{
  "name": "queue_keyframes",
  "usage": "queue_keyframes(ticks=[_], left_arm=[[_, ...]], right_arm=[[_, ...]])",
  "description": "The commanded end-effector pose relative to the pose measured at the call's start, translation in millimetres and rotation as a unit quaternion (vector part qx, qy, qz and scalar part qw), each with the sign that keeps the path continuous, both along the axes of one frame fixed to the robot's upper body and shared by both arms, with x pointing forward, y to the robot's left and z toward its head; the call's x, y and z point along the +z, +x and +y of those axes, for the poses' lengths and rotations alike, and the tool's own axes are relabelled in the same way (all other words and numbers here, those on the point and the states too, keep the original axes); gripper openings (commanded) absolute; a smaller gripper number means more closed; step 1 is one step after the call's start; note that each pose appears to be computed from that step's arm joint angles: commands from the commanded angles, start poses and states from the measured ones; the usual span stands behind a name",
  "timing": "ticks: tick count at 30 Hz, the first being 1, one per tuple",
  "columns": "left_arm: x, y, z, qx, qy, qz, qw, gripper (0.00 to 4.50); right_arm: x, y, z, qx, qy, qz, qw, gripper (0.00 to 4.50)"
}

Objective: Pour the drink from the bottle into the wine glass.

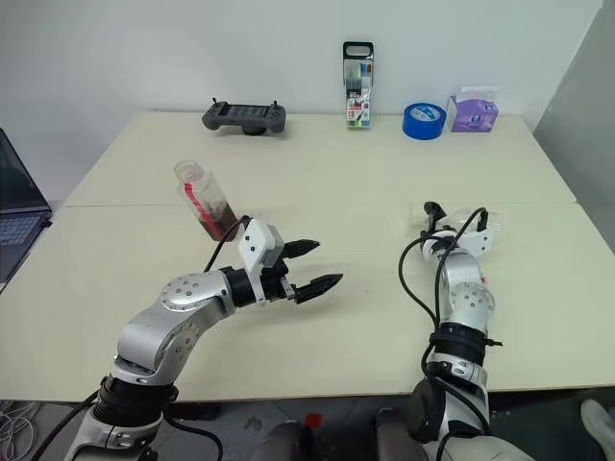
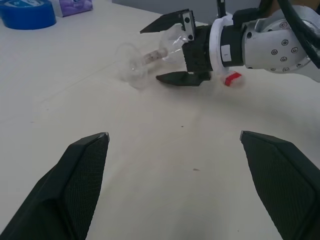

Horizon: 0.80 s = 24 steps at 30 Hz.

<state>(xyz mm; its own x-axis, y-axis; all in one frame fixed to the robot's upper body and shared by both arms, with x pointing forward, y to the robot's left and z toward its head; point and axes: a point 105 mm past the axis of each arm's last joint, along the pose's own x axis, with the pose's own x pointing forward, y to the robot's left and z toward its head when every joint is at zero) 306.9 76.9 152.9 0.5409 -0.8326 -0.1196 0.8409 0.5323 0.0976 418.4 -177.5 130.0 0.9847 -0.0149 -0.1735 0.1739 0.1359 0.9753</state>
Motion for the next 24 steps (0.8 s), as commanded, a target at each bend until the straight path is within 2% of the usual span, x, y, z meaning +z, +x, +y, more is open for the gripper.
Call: queue_keyframes(ticks=[1, 6, 9, 14, 17, 20, 23, 24], left_arm=[[15.9, -3.1, -1.2, -0.005, -0.002, -0.036, 0.999, 4.48], [17.2, -1.2, 0.1, 0.002, 0.001, -0.039, 0.999, 4.48], [17.1, -0.6, 1.3, 0.005, 0.004, -0.039, 0.999, 4.50], [17.3, 1.0, 5.9, 0.015, 0.008, -0.038, 0.999, 4.50], [14.4, 3.1, 11.5, 0.028, 0.009, -0.033, 0.999, 4.50], [10.6, 4.6, 21.7, 0.049, 0.010, -0.028, 0.998, 4.50], [5.5, 5.0, 39.1, 0.076, 0.013, -0.019, 0.997, 4.50], [1.8, 3.8, 45.6, 0.080, 0.023, -0.016, 0.996, 4.50]], right_arm=[[11.1, 9.1, -6.9, -0.022, -0.007, -0.021, 1.000, 4.50], [10.0, 18.9, -5.6, -0.020, -0.009, -0.024, 0.999, 4.50], [8.8, 23.4, -9.7, -0.030, -0.015, -0.024, 0.999, 3.96], [11.7, 24.1, -14.4, -0.050, -0.044, -0.012, 0.998, 2.29], [29.2, 22.8, -2.7, -0.029, -0.119, -0.042, 0.992, 1.28], [61.5, 18.4, 29.2, 0.023, -0.246, -0.115, 0.962, 0.29], [88.7, 9.5, 71.8, 0.083, -0.359, -0.199, 0.908, 0.22], [97.4, 5.9, 87.1, 0.098, -0.403, -0.230, 0.880, 0.22]])
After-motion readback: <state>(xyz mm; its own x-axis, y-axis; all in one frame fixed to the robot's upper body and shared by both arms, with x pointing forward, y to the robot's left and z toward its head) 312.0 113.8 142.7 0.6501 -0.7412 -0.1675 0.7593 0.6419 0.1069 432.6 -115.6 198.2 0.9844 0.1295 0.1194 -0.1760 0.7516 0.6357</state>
